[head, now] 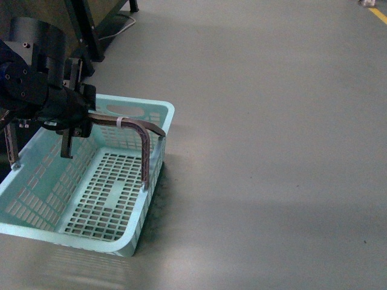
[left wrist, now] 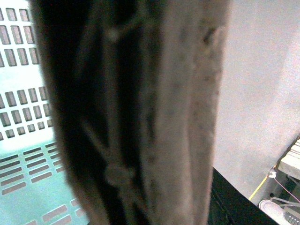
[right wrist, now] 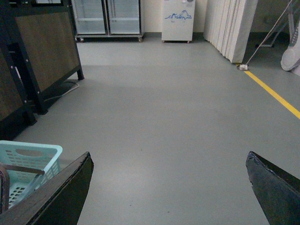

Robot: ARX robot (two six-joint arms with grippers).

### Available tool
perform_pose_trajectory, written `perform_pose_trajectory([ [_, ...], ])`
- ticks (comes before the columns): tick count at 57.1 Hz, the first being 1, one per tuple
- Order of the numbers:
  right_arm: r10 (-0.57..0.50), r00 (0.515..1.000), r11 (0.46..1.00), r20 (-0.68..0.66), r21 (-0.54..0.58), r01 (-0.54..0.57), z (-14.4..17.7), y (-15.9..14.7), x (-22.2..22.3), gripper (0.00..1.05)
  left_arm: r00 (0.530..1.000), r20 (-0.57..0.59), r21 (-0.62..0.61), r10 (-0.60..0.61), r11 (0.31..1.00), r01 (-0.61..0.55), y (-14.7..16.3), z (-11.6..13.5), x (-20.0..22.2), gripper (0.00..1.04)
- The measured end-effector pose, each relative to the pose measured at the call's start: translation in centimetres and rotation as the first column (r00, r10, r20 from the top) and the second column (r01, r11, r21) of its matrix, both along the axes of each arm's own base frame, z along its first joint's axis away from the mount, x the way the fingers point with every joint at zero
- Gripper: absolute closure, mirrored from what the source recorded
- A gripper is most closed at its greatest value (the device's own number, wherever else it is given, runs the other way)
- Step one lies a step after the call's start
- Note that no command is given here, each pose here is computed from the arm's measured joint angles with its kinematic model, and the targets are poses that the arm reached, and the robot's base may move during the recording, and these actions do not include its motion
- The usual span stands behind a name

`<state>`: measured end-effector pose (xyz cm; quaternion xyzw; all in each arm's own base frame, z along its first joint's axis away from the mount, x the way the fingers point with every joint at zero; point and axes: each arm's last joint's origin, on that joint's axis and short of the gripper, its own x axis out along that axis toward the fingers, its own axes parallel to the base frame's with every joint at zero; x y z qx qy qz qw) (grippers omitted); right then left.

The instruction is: Pick mango and avocado into basket

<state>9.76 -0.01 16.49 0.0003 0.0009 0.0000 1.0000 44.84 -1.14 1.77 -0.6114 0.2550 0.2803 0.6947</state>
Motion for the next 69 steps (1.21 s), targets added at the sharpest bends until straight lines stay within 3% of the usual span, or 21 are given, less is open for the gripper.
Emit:
perform_pose_trajectory([
  [10,0.000,1.000,1.000,0.000,0.000,0.000,0.0,0.0,0.0,0.08,1.000,0.001,0.000,0.013,1.000,-0.013,0.3,0.7,-1.6,0.98],
  [21,0.000,1.000,1.000,0.000,0.000,0.000,0.0,0.0,0.0,0.08,0.998,0.050,-0.012,0.036,0.999,-0.036,0.6,4.5,-4.9,0.99],
  [34,0.000,1.000,1.000,0.000,0.000,0.000,0.0,0.0,0.0,0.08,0.981,0.194,0.024,0.017,0.999,-0.022,0.0,13.5,-9.7,0.99],
  [47,0.000,1.000,1.000,0.000,0.000,0.000,0.0,0.0,0.0,0.08,0.917,0.398,0.033,-0.035,0.999,0.023,-1.3,23.5,-15.1,0.99],
  [52,0.000,1.000,1.000,0.000,0.000,0.000,0.0,0.0,0.0,0.08,0.895,0.445,0.029,-0.035,0.999,0.025,-1.2,26.0,-17.2,0.99],
  [59,0.000,1.000,1.000,0.000,0.000,0.000,0.0,0.0,0.0,0.08,0.876,0.482,0.030,-0.022,1.000,0.008,-1.0,27.6,-18.8,0.99],
  [69,0.000,1.000,1.000,0.000,0.000,0.000,0.0,0.0,0.0,0.08,0.877,0.480,0.037,-0.008,0.999,-0.011,-0.8,27.5,-18.8,0.99],
])
